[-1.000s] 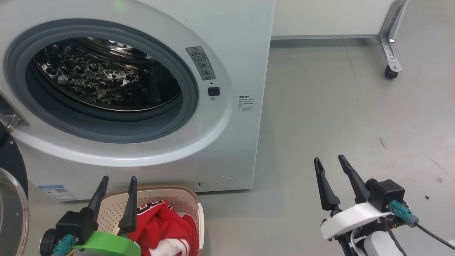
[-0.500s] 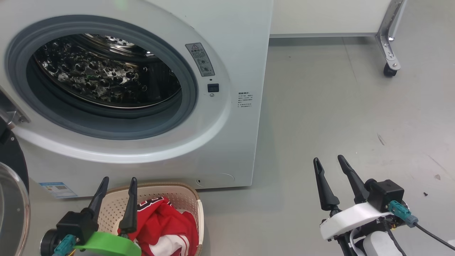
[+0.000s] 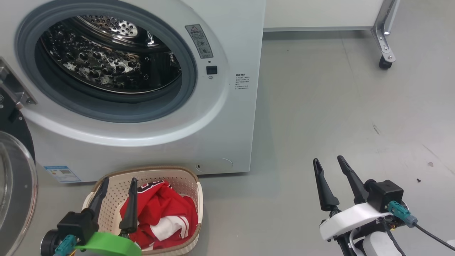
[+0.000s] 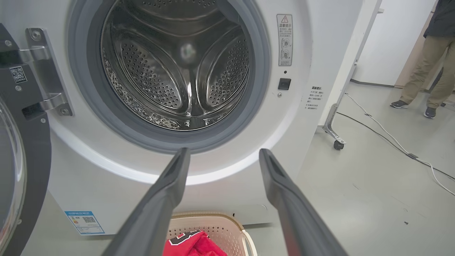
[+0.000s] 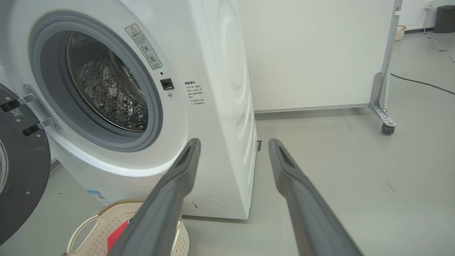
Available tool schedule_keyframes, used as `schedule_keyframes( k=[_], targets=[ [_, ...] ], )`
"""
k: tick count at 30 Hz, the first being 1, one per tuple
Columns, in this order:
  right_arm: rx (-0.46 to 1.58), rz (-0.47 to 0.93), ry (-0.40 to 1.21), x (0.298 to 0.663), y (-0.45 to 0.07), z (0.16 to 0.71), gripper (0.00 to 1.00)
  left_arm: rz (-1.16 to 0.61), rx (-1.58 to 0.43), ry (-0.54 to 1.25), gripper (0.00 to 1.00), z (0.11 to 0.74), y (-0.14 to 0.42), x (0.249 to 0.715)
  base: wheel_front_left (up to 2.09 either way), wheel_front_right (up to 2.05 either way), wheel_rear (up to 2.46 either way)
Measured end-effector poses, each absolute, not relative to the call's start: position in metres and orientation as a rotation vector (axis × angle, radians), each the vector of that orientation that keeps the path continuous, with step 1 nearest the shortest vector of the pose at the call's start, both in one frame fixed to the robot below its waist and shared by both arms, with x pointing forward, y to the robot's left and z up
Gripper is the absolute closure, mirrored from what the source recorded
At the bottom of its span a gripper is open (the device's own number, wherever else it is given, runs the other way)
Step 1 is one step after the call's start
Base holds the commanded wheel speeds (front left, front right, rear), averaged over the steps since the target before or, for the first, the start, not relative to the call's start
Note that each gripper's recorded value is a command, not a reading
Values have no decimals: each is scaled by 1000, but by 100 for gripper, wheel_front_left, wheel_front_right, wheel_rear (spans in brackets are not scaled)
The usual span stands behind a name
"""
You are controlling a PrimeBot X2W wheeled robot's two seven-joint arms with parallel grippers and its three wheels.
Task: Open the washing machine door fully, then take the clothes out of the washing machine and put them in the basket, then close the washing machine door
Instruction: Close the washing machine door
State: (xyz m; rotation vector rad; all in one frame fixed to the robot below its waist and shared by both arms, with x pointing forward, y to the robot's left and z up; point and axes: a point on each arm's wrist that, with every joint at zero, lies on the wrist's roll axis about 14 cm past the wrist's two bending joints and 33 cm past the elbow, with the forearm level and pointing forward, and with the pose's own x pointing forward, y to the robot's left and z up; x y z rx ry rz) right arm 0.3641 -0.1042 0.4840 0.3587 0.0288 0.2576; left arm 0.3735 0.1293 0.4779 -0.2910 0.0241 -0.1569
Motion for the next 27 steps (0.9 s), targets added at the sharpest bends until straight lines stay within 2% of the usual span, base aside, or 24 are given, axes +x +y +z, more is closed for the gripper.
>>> schedule_keyframes(
  k=[15,27],
  targets=[
    [355,266,30,362,-101,484,0,-164,-287,16,0,481,127,373,-144,144,0],
    [354,272,33,361,-100,484,0,-168,-282,12,0,482,126,373,-97,97,0]
  ],
)
